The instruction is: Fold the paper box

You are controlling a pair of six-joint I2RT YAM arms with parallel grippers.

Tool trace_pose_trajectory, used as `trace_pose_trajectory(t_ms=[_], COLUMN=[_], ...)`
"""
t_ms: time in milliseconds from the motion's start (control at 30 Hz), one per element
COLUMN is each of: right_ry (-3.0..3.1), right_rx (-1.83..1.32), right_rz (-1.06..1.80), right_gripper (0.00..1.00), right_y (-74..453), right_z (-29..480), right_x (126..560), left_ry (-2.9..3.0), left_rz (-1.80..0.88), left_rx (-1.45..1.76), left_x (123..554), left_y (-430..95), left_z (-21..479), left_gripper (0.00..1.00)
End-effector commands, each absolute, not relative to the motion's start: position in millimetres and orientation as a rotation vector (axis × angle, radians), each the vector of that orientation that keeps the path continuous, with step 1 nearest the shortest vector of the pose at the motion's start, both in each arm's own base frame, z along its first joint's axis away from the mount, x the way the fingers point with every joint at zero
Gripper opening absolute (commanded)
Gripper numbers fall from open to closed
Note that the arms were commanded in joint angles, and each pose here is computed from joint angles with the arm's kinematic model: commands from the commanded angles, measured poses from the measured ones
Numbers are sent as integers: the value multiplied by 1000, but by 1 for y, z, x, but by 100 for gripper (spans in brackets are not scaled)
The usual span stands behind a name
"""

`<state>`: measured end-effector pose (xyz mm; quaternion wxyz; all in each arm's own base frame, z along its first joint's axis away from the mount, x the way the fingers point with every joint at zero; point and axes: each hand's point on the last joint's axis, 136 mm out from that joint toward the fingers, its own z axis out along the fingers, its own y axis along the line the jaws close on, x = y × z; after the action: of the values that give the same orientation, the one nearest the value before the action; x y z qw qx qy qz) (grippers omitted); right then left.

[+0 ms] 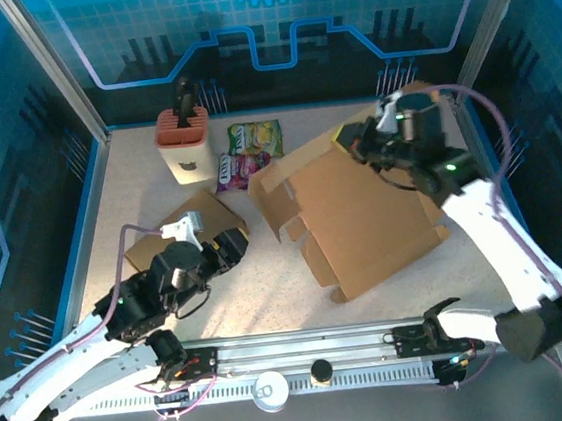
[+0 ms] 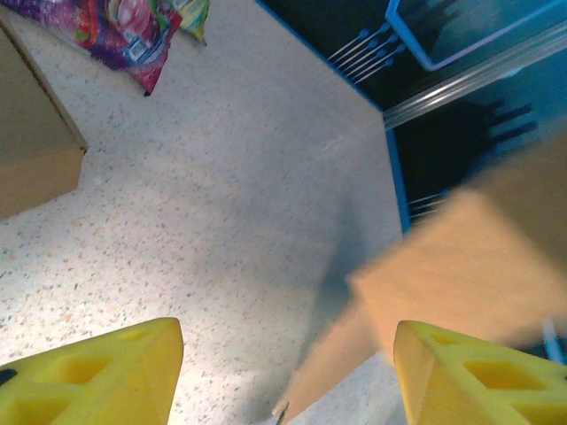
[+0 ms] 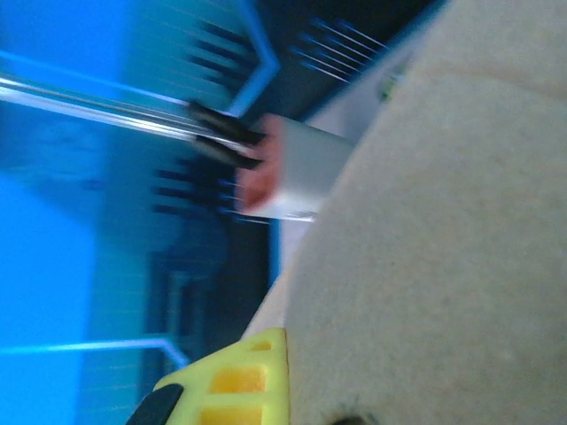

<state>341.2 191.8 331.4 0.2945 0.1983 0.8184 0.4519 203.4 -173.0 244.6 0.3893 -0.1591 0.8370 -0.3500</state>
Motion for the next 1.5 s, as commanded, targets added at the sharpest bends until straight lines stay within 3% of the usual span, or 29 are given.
trace_pose_trajectory(t_ms=[0, 200, 367, 467, 567, 800, 933, 1100, 1467], right_ry=[2163, 2235, 2262, 2256, 2214, 2117, 2080, 2021, 1959], right_rx=[474, 492, 527, 547, 581, 711, 795, 866, 943], right_rz=[1236, 1277, 1275, 1304, 1332, 1394, 1483, 1556, 1641], right_gripper=[0, 0, 0, 0, 0, 0, 0, 0, 0], right_y=[197, 208, 206, 204, 194, 161, 152, 144, 124], right_z=[309, 249, 231, 231, 242, 286, 299, 313, 323], right_x=[352, 364, 366, 365, 360, 338, 332, 327, 321], left_ry=[2208, 2315, 2401, 2427, 2402, 2315, 2264, 2145, 1935], left_rz=[-803, -735, -725, -717, -819, -1077, -1131, -1244, -1407], left_rx=[-288, -277, -272, -367, -446, -605, -577, -607, -725], left_x=[202, 211, 209, 206, 209, 233, 250, 276, 313], left_y=[-176, -179, -188, -181, -181, -186, -200, -217, -219], left_z=[235, 190, 154, 132, 119, 94, 105, 114, 123], left_gripper=[69, 70, 59, 57, 50, 45, 47, 61, 64])
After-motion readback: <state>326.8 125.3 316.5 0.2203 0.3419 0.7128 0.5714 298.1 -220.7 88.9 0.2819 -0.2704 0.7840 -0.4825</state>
